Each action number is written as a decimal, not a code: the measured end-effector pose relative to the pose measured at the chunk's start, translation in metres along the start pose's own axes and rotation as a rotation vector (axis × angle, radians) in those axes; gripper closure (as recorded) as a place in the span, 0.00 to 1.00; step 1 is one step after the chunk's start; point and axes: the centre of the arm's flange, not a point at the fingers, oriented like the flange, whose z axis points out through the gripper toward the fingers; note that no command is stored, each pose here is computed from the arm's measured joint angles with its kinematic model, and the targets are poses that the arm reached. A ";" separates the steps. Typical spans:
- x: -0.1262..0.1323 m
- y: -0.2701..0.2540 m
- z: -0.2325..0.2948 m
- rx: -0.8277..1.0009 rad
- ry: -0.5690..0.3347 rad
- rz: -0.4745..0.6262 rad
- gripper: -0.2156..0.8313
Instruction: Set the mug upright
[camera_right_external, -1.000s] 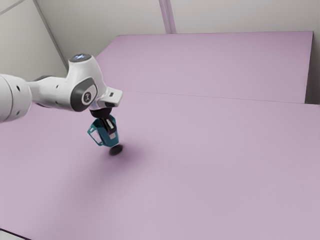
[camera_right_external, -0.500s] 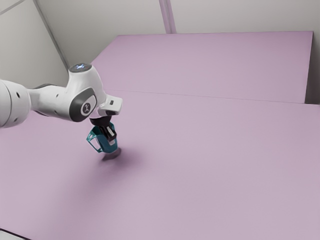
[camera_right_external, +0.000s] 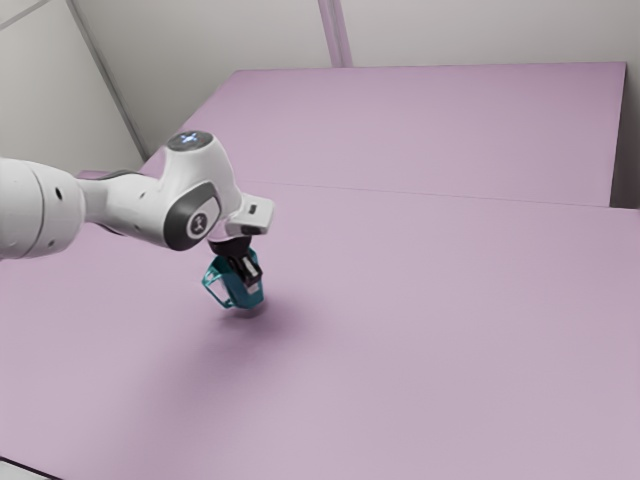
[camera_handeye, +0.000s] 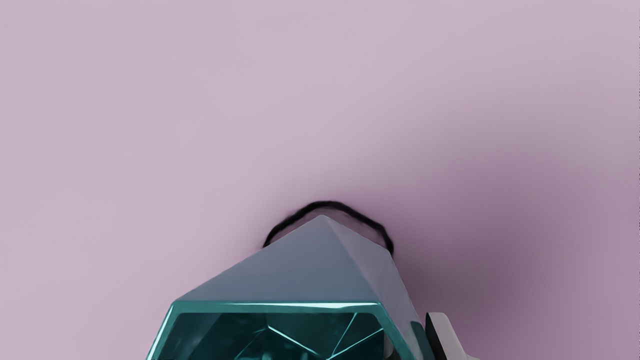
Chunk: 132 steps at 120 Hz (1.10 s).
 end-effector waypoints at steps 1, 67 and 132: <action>0.000 0.000 0.001 0.000 0.000 0.000 0.95; 0.006 0.004 0.009 -0.005 0.003 -0.022 0.81; 0.014 0.007 -0.013 0.009 0.040 -0.005 0.47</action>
